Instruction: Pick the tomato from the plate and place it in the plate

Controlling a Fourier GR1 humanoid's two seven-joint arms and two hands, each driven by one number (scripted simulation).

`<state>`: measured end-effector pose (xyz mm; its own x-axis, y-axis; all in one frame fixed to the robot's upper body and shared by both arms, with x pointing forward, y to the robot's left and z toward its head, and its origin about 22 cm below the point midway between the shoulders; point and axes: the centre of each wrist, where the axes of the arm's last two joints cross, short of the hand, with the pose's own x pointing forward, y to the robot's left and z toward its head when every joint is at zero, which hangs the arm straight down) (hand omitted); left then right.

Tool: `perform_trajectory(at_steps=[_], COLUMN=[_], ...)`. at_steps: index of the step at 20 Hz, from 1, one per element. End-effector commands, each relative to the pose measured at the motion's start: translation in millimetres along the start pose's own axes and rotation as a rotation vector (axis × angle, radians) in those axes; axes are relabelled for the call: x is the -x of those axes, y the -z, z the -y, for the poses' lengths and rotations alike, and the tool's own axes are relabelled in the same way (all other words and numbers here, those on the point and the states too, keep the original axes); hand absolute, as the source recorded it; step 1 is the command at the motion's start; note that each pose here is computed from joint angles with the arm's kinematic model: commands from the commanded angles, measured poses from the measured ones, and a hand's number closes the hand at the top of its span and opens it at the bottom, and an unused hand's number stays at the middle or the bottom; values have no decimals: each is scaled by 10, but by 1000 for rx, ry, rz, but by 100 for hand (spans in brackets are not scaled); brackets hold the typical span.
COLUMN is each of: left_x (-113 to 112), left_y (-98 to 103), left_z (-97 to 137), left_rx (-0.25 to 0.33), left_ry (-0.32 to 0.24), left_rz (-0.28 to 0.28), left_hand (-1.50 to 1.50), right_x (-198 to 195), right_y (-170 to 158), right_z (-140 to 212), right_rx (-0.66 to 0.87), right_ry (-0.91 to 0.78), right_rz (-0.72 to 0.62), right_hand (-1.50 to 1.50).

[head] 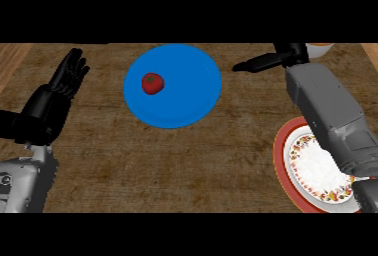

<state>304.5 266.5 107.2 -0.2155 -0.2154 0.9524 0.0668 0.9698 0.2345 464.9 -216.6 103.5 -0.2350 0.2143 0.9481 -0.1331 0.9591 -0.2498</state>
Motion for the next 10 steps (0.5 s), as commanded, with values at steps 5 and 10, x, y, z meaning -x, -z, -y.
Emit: perform_trajectory(at_steps=[5,10], left_x=[-95,-118], left_y=[32,10], left_z=[-8,-92], left_rx=[2,-12], left_ry=[-7,-17], left_rz=[-16,14], left_hand=[0,0], right_x=[181,182], right_y=[-207,-246], right_z=[521,659], right_rx=[-12,34], right_ry=[-30,-93], right_rz=[14,41], right_hand=[-150,-150])
